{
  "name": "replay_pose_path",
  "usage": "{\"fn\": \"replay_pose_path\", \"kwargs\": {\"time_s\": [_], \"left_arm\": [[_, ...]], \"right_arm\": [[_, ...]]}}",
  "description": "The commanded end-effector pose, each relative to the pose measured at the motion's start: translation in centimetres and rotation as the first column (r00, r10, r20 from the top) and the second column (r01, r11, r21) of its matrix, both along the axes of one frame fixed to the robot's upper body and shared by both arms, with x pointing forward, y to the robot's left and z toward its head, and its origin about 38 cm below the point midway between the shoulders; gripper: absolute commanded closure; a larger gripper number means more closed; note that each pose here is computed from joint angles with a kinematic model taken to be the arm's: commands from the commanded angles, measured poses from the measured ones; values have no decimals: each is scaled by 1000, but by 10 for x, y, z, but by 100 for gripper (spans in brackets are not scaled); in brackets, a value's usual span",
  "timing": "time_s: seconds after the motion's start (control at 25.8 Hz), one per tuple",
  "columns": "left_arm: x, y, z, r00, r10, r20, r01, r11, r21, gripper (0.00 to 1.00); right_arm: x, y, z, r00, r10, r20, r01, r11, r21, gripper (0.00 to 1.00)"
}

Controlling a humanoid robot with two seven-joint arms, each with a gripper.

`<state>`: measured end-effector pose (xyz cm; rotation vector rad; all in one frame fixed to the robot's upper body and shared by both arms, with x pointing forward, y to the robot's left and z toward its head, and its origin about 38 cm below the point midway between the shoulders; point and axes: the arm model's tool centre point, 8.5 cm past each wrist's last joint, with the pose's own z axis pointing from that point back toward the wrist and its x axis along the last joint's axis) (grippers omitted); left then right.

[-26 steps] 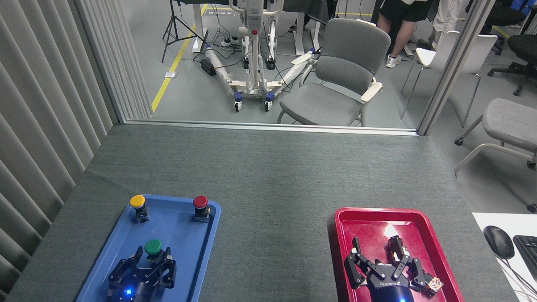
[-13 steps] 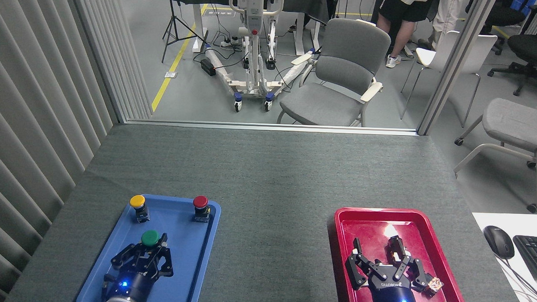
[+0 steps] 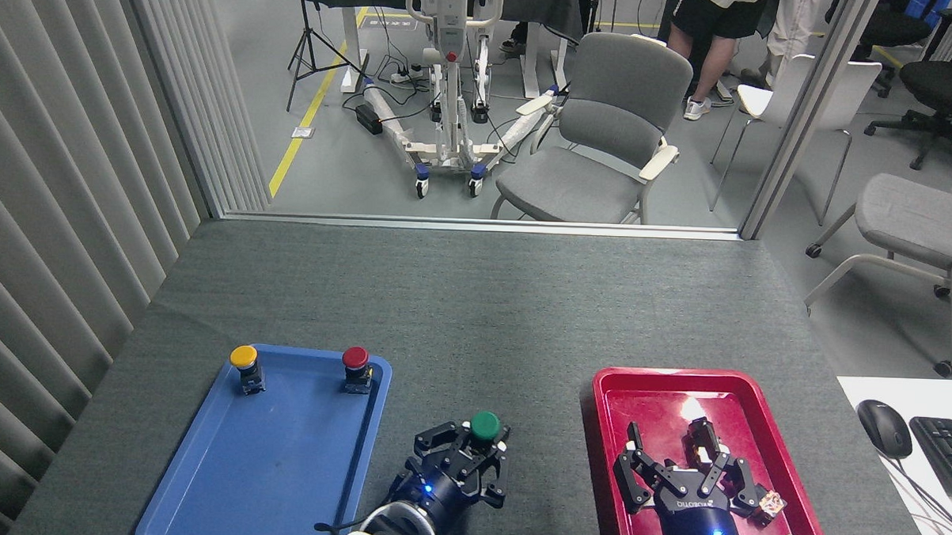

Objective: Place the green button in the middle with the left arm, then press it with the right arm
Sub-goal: 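Carry the green button out of the tray toward the table middle, then set the green button on the table and open the left hand, then withdraw the left hand and lower the right hand onto the green button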

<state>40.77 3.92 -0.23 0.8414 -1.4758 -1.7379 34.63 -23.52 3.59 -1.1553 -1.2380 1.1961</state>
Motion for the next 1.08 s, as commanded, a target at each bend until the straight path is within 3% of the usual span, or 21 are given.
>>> {"fn": "replay_pose_path", "kwargs": {"time_s": [0.0, 0.12, 0.15, 0.19, 0.23, 0.39, 0.46, 0.54, 0.66, 0.74, 0.85, 0.89, 1.05], "left_arm": [[-6, -16, -3, 1000, -10, 10, 10, 999, 34, 100], [-7, -15, -10, 999, -8, -35, 8, 1000, 3, 100], [-6, -13, -17, 997, -19, -69, 19, 1000, -3, 83], [-7, -9, -27, 994, -29, -104, 29, 1000, -7, 51], [-8, -6, -33, 993, -32, -115, 30, 999, -11, 35], [-8, -6, -31, 996, -27, -81, 25, 999, -28, 2], [-7, -11, -19, 997, -55, -55, 52, 997, -55, 1], [-9, -5, 8, 997, -73, 32, 76, 993, -92, 1], [-16, 21, 34, 990, -64, 127, 79, 990, -116, 1], [-21, 34, 43, 988, -54, 146, 75, 987, -143, 1], [-34, 68, 48, 983, -24, 183, 49, 990, -133, 1], [-40, 85, 48, 981, 2, 192, 22, 993, -120, 1], [-50, 125, 43, 977, 107, 185, -92, 992, -90, 1]], "right_arm": [[0, 0, -1, 1000, 3, -4, -3, 1000, -1, 0], [-1, 0, -2, 1000, 3, -6, -3, 1000, -1, 0], [-1, 0, -2, 1000, 6, -6, -6, 1000, -2, 1], [-1, 1, -2, 1000, 9, -6, -9, 1000, -2, 1], [-1, 2, -2, 1000, 12, -6, -12, 1000, -1, 1], [0, 9, -1, 999, 34, -1, -34, 999, -1, 6], [0, 12, -1, 999, 40, -2, -40, 999, -1, 9], [0, 12, -2, 999, 37, -7, -38, 999, -3, 11], [-1, 16, -3, 999, 46, -10, -46, 999, -23, 23], [0, 29, -2, 996, 84, -6, -84, 995, -43, 42], [4, 50, 3, 988, 152, 11, -151, 985, -83, 89], [9, 62, 9, 980, 196, 28, -192, 977, -95, 100], [11, 93, 6, 954, 298, 27, -295, 951, -88, 100]]}}
